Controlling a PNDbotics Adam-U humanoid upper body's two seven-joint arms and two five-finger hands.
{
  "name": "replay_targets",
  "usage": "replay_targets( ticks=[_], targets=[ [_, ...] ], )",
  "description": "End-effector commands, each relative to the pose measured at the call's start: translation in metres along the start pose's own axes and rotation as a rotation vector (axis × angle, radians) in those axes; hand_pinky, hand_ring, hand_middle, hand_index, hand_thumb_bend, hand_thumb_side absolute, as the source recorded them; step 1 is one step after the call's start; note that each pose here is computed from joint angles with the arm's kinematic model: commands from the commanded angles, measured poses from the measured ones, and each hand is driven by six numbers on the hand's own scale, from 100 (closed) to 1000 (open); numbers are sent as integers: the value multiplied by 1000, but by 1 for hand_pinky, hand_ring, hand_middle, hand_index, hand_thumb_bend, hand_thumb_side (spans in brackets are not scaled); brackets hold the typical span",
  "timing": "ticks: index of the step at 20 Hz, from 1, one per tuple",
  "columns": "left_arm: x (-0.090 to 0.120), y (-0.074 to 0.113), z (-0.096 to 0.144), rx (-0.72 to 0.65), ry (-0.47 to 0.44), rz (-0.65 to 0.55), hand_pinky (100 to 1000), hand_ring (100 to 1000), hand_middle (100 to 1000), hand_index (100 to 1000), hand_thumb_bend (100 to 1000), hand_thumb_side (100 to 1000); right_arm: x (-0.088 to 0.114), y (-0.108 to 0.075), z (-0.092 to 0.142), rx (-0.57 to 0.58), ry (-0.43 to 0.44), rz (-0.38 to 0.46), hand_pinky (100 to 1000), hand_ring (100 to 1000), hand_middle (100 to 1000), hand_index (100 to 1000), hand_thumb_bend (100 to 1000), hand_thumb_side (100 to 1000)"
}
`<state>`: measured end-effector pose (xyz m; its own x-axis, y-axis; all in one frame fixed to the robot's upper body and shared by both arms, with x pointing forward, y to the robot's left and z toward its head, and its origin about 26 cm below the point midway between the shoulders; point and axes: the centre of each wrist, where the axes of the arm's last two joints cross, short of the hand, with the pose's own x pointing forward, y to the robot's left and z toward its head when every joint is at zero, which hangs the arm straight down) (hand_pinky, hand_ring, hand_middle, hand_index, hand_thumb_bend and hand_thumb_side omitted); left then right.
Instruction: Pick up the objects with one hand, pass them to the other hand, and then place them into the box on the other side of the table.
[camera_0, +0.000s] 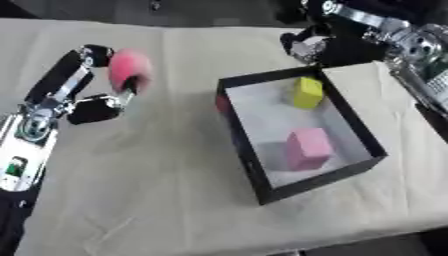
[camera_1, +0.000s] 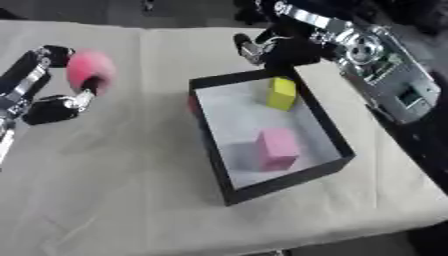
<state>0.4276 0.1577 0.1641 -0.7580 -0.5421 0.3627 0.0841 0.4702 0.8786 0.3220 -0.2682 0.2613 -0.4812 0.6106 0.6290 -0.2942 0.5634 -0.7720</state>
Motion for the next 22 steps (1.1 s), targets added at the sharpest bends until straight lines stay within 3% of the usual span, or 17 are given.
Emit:
replay_targets(
  ticks=[1, 7, 22],
  targets=[
    [9, 4, -12, 19, -42, -18, 909, 654, 505, 431, 100, 432, 7, -5, -4, 20, -21, 24, 820, 968, 901, 995, 100, 408],
    [18, -3, -21, 20, -80, -5, 906, 654, 505, 432, 100, 435, 10, -4, -9, 57, -35, 35, 821, 969, 901, 993, 100, 398],
    [48, -9, -49, 18, -229, -26, 878, 658, 510, 436, 100, 334, 8, 2, -27, 201, -63, 99, 836, 977, 905, 990, 100, 406]
  ],
)
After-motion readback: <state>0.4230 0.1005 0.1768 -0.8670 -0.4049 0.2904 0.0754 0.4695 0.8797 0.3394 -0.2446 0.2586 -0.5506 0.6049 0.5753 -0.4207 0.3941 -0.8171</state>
